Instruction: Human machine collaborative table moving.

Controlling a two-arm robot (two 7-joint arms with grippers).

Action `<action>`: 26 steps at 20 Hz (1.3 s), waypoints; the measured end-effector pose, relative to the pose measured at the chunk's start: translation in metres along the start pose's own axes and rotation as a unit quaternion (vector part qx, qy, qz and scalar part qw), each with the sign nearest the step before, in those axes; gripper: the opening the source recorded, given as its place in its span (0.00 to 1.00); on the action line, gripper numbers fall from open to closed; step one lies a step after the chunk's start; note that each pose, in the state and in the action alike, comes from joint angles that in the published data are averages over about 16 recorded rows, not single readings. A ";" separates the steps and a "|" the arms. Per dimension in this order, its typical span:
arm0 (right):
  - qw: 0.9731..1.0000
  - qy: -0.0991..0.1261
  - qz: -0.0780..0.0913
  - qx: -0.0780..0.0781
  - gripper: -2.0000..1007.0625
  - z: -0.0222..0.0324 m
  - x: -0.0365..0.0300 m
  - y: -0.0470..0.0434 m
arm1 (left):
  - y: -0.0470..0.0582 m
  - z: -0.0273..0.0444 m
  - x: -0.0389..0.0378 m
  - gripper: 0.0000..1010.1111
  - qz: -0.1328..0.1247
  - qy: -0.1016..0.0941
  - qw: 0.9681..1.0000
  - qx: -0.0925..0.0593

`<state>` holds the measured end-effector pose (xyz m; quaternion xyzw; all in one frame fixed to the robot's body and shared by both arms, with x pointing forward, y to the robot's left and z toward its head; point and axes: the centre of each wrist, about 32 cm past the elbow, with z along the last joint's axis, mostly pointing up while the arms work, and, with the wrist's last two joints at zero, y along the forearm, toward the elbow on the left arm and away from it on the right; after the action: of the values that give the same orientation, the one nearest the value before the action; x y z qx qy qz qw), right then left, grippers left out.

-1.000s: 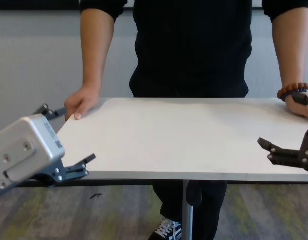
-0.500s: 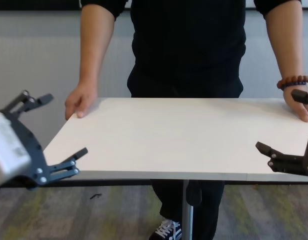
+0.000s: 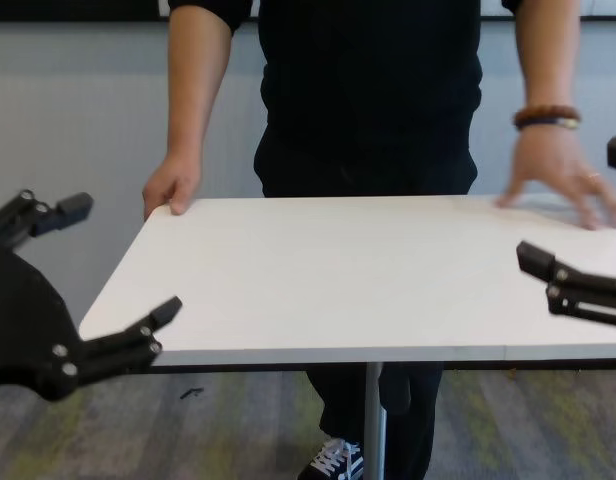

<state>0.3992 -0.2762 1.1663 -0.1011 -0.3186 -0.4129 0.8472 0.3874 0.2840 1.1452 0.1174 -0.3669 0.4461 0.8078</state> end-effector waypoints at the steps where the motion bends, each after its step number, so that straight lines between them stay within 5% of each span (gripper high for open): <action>1: 1.000 0.005 -0.001 0.005 1.00 0.0029 -0.0009 -0.0015 | 0.002 0.0013 0.0005 0.99 0.000 0.008 1.000 -0.004; 5: 1.000 0.013 -0.005 0.014 1.00 0.0137 -0.0045 -0.0060 | 0.010 0.0058 0.0018 0.99 0.002 0.023 1.000 -0.010; 13: 1.000 -0.010 -0.011 0.002 1.00 0.0272 -0.0103 -0.0091 | 0.020 0.0128 0.0036 0.99 0.003 0.010 1.000 -0.008; 19: 1.000 -0.026 -0.013 -0.011 1.00 0.0286 -0.0122 -0.0089 | 0.021 0.0125 0.0030 0.99 0.000 0.002 1.000 -0.003; 26: 1.000 -0.022 -0.011 -0.007 1.00 0.0278 -0.0114 -0.0085 | 0.020 0.0122 0.0032 0.99 0.001 0.007 1.000 -0.008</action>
<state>0.3748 -0.2623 1.1800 -0.1130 -0.3349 -0.4220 0.8349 0.3665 0.2910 1.1534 0.1080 -0.3647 0.4446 0.8110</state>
